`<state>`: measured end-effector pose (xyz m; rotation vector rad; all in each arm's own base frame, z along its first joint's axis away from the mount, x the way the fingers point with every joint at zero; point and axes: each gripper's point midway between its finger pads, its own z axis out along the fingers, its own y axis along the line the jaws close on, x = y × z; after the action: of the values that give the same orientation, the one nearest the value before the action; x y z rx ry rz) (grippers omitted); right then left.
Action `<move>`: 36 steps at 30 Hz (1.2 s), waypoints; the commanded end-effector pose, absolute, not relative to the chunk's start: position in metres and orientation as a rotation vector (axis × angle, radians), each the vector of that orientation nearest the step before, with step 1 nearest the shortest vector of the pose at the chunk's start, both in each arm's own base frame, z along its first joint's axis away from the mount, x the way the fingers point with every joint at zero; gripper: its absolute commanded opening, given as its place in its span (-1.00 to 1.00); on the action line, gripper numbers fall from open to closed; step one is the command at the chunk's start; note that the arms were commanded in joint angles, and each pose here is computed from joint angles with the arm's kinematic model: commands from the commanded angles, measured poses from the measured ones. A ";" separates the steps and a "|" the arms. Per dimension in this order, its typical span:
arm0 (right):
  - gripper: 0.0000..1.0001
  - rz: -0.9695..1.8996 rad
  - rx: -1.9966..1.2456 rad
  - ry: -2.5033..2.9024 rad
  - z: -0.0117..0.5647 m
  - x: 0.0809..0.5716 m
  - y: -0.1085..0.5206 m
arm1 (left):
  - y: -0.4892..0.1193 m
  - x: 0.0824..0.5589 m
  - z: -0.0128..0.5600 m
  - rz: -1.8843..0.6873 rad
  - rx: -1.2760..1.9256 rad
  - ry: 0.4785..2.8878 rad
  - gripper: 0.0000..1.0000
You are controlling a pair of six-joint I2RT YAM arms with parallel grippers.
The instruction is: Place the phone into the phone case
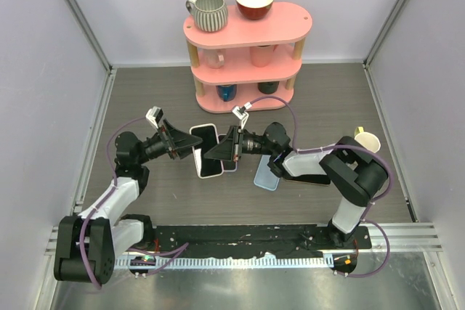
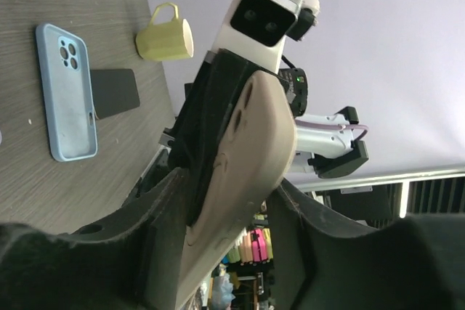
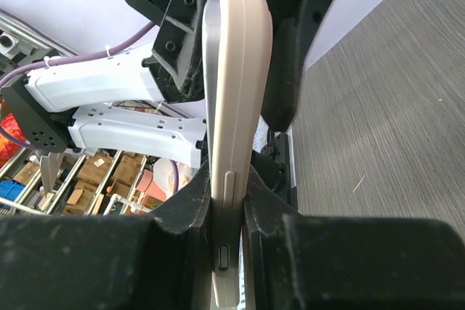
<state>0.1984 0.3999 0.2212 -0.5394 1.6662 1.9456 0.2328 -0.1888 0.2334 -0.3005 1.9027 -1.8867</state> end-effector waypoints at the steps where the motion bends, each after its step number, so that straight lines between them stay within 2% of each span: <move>1: -0.92 1.933 -0.581 1.487 0.261 0.199 0.398 | -0.190 0.224 0.243 -1.870 -0.172 1.858 -0.12; 2: -0.87 1.932 -0.582 1.499 0.258 0.198 0.398 | -0.190 0.224 0.244 -1.867 -0.172 1.855 -0.28; 4: -0.82 1.931 -0.586 1.498 0.258 0.196 0.396 | -0.190 0.225 0.244 -1.861 -0.167 1.850 -0.40; 7: -0.64 1.918 -0.584 1.501 0.260 0.196 0.395 | -0.190 0.225 0.244 -1.858 -0.151 1.850 -0.58; 8: -0.46 1.907 -0.582 1.517 0.258 0.197 0.395 | -0.191 0.224 0.244 -1.862 -0.137 1.854 -0.66; 10: -0.31 1.893 -0.586 1.519 0.262 0.198 0.395 | -0.191 0.223 0.245 -1.862 -0.121 1.856 -0.74; 11: -0.15 1.889 -0.582 1.536 0.262 0.198 0.396 | -0.191 0.222 0.246 -1.865 -0.109 1.857 -0.87; 13: -0.03 1.881 -0.555 1.535 0.268 0.203 0.394 | -0.191 0.220 0.245 -1.861 -0.095 1.855 -0.99; 17: 0.19 1.912 -0.443 1.558 0.276 0.219 0.385 | -0.192 0.215 0.248 -1.853 -0.051 1.833 -0.99; 20: 0.26 1.957 -0.382 1.541 0.282 0.227 0.376 | -0.192 0.210 0.254 -1.842 -0.008 1.803 -0.99; 24: 0.25 1.975 -0.375 1.534 0.285 0.231 0.373 | -0.194 0.206 0.253 -1.842 0.009 1.799 -0.99; 30: 0.08 1.968 -0.407 1.550 0.291 0.233 0.375 | -0.201 0.206 0.247 -1.875 0.017 1.839 -0.99; 33: -0.17 1.933 -0.411 1.566 0.290 0.237 0.376 | -0.202 0.207 0.246 -1.879 0.019 1.848 -0.99; 34: -0.36 1.926 -0.416 1.561 0.292 0.236 0.375 | -0.203 0.207 0.245 -1.880 0.016 1.851 -0.99; 36: -0.55 1.892 -0.423 1.578 0.288 0.239 0.376 | -0.203 0.208 0.243 -1.883 0.008 1.862 -0.99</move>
<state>0.2408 0.3756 0.2496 -0.3300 1.7129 1.9227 0.2088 -0.2003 0.2354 -0.0498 1.8799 -1.8746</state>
